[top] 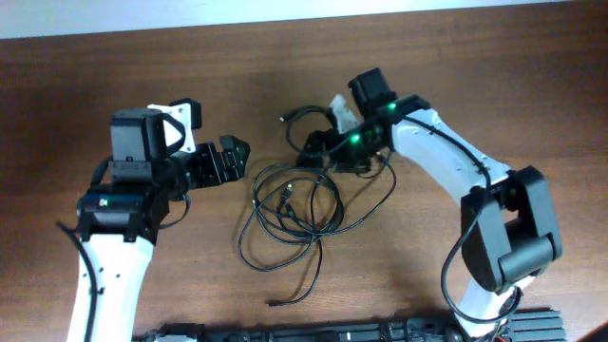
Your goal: Untangle cables
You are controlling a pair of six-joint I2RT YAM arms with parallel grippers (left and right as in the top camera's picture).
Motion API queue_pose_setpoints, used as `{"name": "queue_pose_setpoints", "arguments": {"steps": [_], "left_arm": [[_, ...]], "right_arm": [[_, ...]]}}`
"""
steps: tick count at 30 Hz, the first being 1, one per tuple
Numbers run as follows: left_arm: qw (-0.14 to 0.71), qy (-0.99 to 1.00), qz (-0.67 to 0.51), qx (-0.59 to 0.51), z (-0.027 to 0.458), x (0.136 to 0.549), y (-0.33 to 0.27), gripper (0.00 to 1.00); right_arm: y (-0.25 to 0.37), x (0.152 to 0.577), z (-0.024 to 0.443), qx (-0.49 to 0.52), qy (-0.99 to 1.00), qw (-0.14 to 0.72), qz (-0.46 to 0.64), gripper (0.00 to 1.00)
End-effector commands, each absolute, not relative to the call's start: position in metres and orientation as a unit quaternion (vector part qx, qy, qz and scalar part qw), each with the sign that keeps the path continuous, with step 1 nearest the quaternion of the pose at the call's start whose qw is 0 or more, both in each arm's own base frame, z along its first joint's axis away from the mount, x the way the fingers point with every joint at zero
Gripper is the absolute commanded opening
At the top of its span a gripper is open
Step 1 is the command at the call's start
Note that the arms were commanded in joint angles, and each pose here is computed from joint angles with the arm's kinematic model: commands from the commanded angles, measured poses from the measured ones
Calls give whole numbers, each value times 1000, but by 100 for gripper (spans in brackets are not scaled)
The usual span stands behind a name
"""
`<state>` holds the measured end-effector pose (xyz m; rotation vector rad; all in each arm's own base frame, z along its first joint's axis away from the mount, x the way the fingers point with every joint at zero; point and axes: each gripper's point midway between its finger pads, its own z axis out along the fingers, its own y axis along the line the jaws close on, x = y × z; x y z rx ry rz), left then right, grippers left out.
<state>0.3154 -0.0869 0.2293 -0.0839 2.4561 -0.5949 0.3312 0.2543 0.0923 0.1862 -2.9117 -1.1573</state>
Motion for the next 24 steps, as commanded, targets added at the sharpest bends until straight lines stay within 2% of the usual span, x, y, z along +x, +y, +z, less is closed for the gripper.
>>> {"name": "queue_pose_setpoints", "arguments": {"steps": [1,3,5,6,7,8,10,12,14,16,21,22,24], "left_arm": [[282,935,-213,-45,214,324,-83,99],[269,938,-211,-47,206,326,-83,99],[260,941,-210,-49,201,328,-83,99],[258,942,-210,-49,199,328,-83,99],[258,942,-210,-49,199,328,-83,99],[258,942,-210,-49,199,328,-83,99],[258,942,-209,-49,199,328,-83,99],[258,942,-209,-49,199,328,-83,99],[258,942,-209,-49,199,328,-83,99],[257,942,-209,-50,199,327,-83,99],[252,952,-162,-67,191,325,-67,99],[251,952,-162,-67,190,325,-67,99],[251,952,-162,-67,190,324,-67,99]], "right_arm": [[282,309,86,29,-934,45,-354,74],[288,302,78,-22,-945,59,-321,66],[292,297,69,-102,-954,65,-274,66],[290,298,62,-144,-958,53,-241,72],[287,299,57,-175,-960,40,-217,84],[284,301,53,-205,-958,29,-197,87],[291,306,47,-221,-956,8,-194,86],[306,314,42,-208,-954,-11,-217,76],[317,318,35,-205,-952,-16,-228,55],[318,315,29,-208,-953,-11,-222,41],[312,317,19,-213,-955,-18,-204,41],[310,320,17,-214,-956,-26,-198,34],[304,325,11,-214,-959,-43,-181,30]]}}
